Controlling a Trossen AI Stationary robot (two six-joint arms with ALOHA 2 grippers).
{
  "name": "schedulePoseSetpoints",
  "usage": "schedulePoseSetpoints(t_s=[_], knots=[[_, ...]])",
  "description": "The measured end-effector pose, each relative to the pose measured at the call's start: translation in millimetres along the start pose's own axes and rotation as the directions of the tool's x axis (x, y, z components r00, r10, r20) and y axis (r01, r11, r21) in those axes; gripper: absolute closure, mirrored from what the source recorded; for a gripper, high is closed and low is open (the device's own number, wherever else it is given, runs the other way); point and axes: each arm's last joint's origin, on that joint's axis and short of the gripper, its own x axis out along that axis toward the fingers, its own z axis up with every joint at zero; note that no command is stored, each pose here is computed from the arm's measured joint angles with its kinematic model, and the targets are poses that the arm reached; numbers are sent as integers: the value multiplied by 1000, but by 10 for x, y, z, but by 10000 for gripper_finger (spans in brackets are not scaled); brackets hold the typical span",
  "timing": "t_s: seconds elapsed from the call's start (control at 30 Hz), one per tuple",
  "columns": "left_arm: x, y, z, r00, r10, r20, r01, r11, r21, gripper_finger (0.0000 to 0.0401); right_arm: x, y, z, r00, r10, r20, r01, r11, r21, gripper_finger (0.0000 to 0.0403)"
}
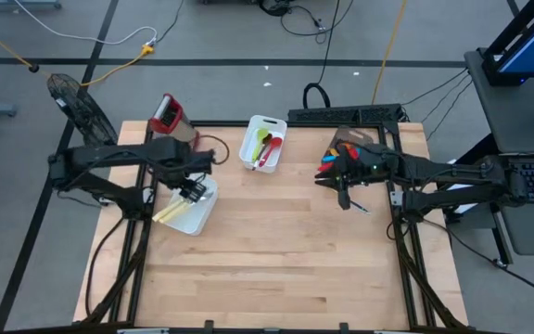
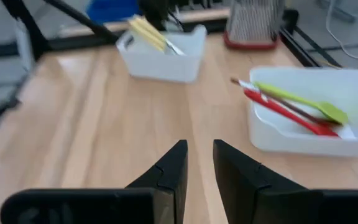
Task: Pick & Place Kitchen Items
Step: Put the yellow knife into the bottom white bin
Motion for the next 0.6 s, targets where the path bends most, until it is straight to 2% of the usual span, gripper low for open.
schedulePoseSetpoints(t_s=[0.17,0.33,0.47,0.6], knots=[[-173,212,-161,986,-48,157,55,997,-45,192,6,66,-79,996,-36,-77,34,999,-25,334],[-322,426,-331,939,-124,322,156,985,-75,192,11,190,-119,993,-44,-107,39,998,-52,334],[-433,555,-444,864,-236,445,282,959,-39,192,6,304,-172,988,-23,-150,17,999,-40,334],[-548,637,-519,751,-354,557,392,918,54,192,-21,397,-283,968,-47,-247,40,999,-34,334]])
